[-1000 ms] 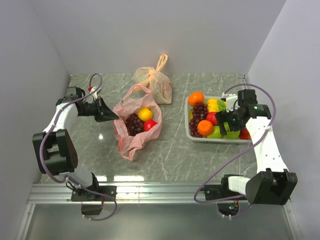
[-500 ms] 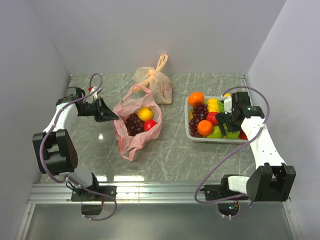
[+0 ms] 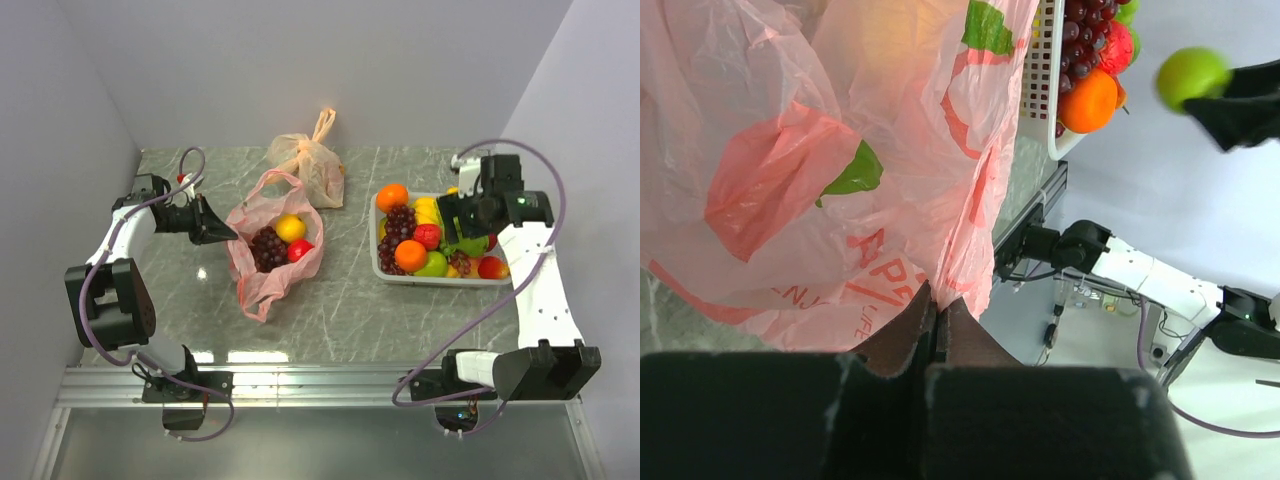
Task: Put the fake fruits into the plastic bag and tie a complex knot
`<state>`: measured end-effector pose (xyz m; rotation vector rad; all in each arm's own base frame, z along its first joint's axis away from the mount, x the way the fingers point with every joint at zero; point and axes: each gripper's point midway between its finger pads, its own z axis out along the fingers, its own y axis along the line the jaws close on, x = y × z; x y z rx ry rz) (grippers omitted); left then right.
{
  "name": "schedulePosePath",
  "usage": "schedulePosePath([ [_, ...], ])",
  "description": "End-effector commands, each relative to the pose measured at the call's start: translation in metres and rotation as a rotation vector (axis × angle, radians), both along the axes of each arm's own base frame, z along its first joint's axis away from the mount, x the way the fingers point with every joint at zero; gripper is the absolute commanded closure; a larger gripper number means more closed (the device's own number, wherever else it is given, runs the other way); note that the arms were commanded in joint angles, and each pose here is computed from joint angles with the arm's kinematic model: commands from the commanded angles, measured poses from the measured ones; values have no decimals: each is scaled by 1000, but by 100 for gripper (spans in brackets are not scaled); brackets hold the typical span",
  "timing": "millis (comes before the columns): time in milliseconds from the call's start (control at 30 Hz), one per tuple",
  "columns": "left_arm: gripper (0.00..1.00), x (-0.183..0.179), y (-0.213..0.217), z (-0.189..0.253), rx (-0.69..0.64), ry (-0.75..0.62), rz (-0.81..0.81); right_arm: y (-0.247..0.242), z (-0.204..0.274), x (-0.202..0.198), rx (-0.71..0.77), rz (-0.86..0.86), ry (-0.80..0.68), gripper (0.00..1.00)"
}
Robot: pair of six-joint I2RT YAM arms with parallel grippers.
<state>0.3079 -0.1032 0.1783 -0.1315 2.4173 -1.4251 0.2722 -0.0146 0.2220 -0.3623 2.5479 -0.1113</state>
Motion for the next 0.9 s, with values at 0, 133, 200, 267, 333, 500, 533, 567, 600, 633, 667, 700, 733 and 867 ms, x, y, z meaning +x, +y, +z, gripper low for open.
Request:
schedulePosePath([
  [0, 100, 0, 1, 9, 5, -45, -14, 45, 43, 9, 166, 126, -78, 52],
  [133, 100, 0, 1, 8, -1, -39, -14, 109, 75, 30, 274, 279, -161, 52],
  [200, 100, 0, 1, 9, 4, -41, -19, 154, 89, 44, 348, 384, -195, 52],
  [267, 100, 0, 2, 10, 0, -42, -22, 188, 93, 56, 398, 453, -204, 52],
  [333, 100, 1, 2, 11, -4, -39, -21, 238, 90, 63, 468, 540, -188, 52],
  [500, 100, -2, 5, 14, -22, -28, -22, 337, 94, 56, 599, 700, -186, 52],
  [533, 100, -1, 5, 14, -26, -28, -25, 355, 85, 62, 607, 716, -185, 52],
  [567, 100, -1, 6, 15, -32, -23, -23, 377, 80, 49, 614, 762, -169, 52],
  [600, 100, -1, 7, 15, -39, -21, -23, 392, 64, 51, 610, 776, -145, 53],
  [633, 100, 0, 8, 16, -44, -24, -25, 401, 53, 51, 595, 775, -136, 53],
  [667, 100, 1, 9, 17, -51, -24, -22, 417, 42, 40, 592, 805, -114, 53],
  [700, 100, 1, 8, 19, -67, -26, -25, 426, 32, 38, 590, 809, -100, 53],
  [733, 100, 3, 9, 20, -70, -29, -23, 436, 12, 39, 575, 809, -84, 53],
  [867, 100, 6, 9, 22, -72, -35, -22, 463, -41, 9, 532, 864, 54, 46],
])
